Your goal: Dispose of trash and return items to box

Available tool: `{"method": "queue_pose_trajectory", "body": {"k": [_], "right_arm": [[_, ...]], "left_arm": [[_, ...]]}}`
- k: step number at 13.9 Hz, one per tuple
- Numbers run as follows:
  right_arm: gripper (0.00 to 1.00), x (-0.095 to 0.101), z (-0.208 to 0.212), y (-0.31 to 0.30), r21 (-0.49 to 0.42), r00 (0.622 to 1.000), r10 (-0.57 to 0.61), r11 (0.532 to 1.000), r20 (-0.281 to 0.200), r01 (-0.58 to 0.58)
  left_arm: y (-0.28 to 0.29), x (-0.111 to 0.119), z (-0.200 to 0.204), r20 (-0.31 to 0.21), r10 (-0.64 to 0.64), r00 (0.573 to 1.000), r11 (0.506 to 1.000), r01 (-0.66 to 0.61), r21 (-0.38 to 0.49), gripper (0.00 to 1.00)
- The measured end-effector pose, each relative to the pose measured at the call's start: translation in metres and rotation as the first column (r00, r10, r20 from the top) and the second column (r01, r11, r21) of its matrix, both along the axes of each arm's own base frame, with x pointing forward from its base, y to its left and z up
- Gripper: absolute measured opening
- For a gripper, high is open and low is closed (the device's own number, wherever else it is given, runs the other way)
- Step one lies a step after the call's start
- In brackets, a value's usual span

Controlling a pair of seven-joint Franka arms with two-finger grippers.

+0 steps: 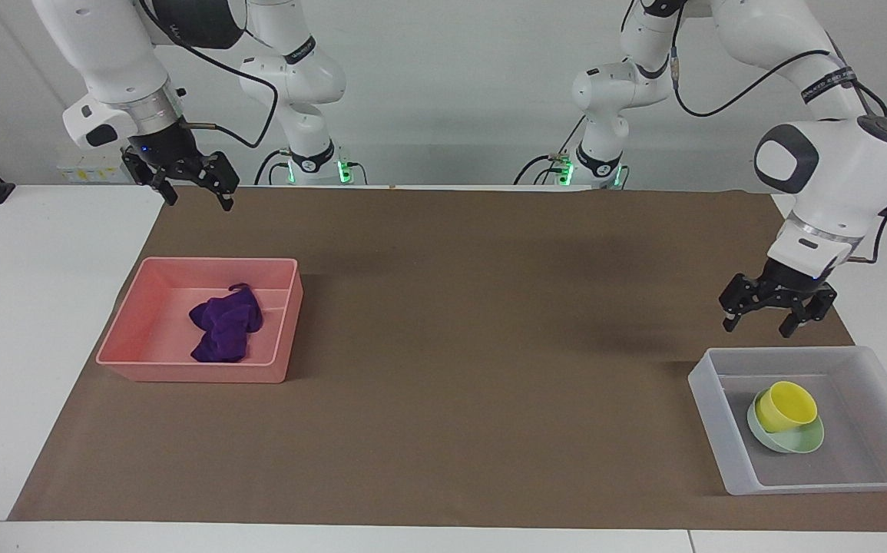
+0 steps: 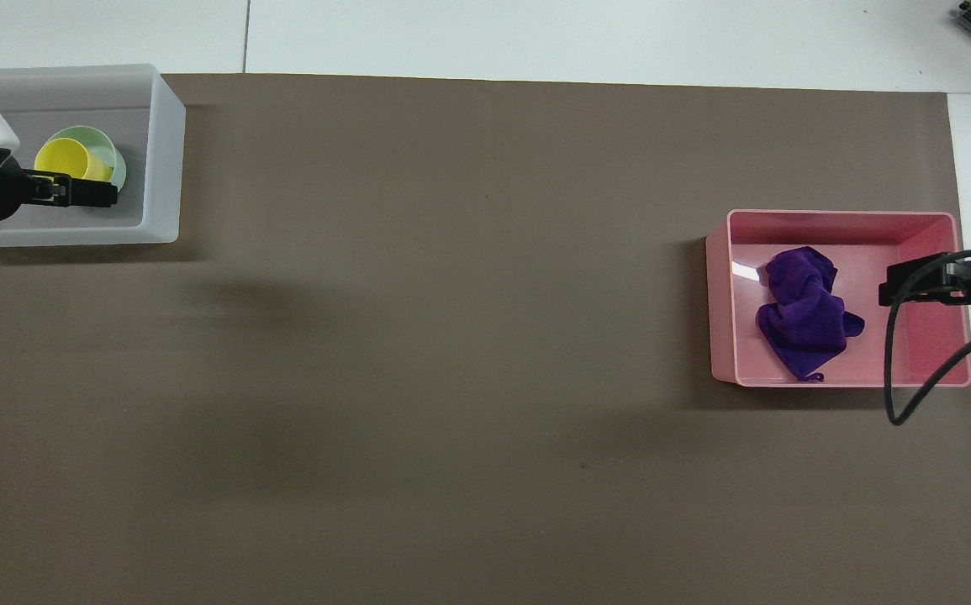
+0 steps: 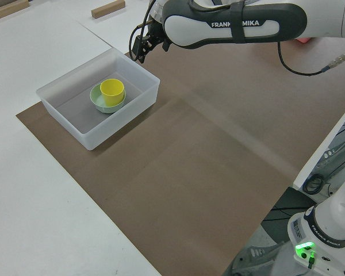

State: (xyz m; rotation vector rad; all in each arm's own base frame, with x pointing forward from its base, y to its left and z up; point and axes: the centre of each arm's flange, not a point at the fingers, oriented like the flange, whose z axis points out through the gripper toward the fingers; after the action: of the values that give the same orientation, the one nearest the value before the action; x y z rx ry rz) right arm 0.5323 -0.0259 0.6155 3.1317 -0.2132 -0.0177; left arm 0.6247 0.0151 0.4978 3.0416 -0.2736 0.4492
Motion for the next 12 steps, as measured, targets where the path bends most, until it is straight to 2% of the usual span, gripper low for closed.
{"method": "queue_pose_trajectory", "body": {"k": [5,12], "right_arm": [[1.00,0.002,0.001,0.000,-0.001,1.000,0.000,1.000,0.015,0.000],[1.00,0.002,-0.001,0.000,-0.001,1.000,0.000,1.000,0.013,0.000]], "left_arm": [[-0.029,-0.029,0.030,-0.052,-0.029,0.998,1.000,0.029,-0.001,1.00],[-0.031,-0.043,0.077,-0.122,-0.049,0.991,0.999,0.050,0.009,1.00]]}}
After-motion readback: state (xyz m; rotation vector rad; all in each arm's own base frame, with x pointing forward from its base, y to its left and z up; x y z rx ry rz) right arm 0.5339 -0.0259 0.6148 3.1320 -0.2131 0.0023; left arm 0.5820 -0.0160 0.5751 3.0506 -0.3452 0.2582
